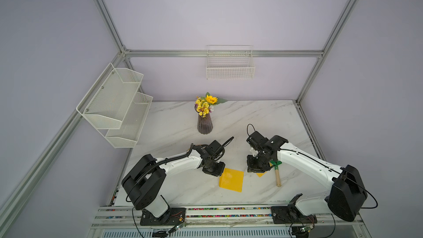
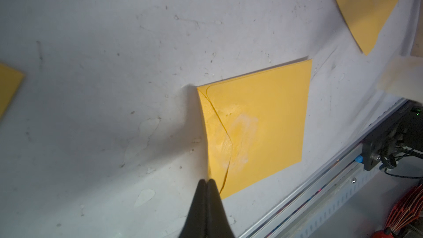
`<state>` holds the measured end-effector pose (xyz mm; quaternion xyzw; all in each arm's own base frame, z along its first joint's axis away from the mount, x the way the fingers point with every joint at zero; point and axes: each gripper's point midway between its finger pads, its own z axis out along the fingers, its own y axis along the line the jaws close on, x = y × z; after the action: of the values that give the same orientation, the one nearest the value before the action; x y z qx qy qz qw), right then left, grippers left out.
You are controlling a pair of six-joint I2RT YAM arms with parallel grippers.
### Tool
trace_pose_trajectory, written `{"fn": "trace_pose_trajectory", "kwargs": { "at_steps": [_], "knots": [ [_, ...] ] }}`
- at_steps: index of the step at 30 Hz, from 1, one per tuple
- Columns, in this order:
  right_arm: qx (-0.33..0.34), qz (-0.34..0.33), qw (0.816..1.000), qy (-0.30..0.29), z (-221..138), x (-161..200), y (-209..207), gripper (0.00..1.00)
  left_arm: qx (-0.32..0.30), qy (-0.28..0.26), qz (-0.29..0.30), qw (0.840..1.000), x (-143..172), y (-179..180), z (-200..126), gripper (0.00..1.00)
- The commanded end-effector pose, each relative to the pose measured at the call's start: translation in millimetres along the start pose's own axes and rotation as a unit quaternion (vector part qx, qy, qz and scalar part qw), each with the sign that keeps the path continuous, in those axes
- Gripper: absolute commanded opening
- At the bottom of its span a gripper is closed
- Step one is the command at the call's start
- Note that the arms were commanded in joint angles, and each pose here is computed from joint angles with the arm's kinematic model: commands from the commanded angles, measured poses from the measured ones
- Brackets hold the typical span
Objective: Seal the envelope with a glue stick
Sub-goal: Seal the envelope at the center of the board.
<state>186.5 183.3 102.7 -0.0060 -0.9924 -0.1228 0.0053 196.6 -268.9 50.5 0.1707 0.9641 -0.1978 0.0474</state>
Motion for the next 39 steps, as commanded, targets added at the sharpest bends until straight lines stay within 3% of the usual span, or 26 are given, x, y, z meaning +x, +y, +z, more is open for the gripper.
{"fn": "trace_pose_trajectory", "kwargs": {
  "at_steps": [1,12,18,23,28,39],
  "knots": [
    [-0.006,-0.003,1.0,0.012,7.5,2.4,0.1,0.0,0.018,-0.011,-0.001,1.0,-11.2,-12.6,-0.3,0.05],
    [-0.011,-0.001,1.0,0.028,17.9,7.2,-0.5,0.0,0.017,-0.004,0.014,1.0,-13.1,-21.2,6.6,0.04],
    [-0.006,0.001,1.0,0.027,15.7,6.7,-1.7,0.0,-0.076,0.018,0.034,0.996,-0.9,14.6,-16.7,0.03],
    [-0.002,0.001,1.0,0.023,14.1,5.1,-2.5,0.0,-0.186,0.049,0.044,0.98,7.1,54.8,-38.1,0.04],
    [0.004,0.001,1.0,0.02,12.7,4.2,-4.0,0.0,-0.238,0.054,0.043,0.969,3.1,69.9,-48.0,0.04],
    [0.01,0.002,1.0,0.028,17.2,8.7,-9.1,0.0,-0.2,0.056,0.038,0.978,0.7,51.7,-19.1,0.05]
  ]
}}
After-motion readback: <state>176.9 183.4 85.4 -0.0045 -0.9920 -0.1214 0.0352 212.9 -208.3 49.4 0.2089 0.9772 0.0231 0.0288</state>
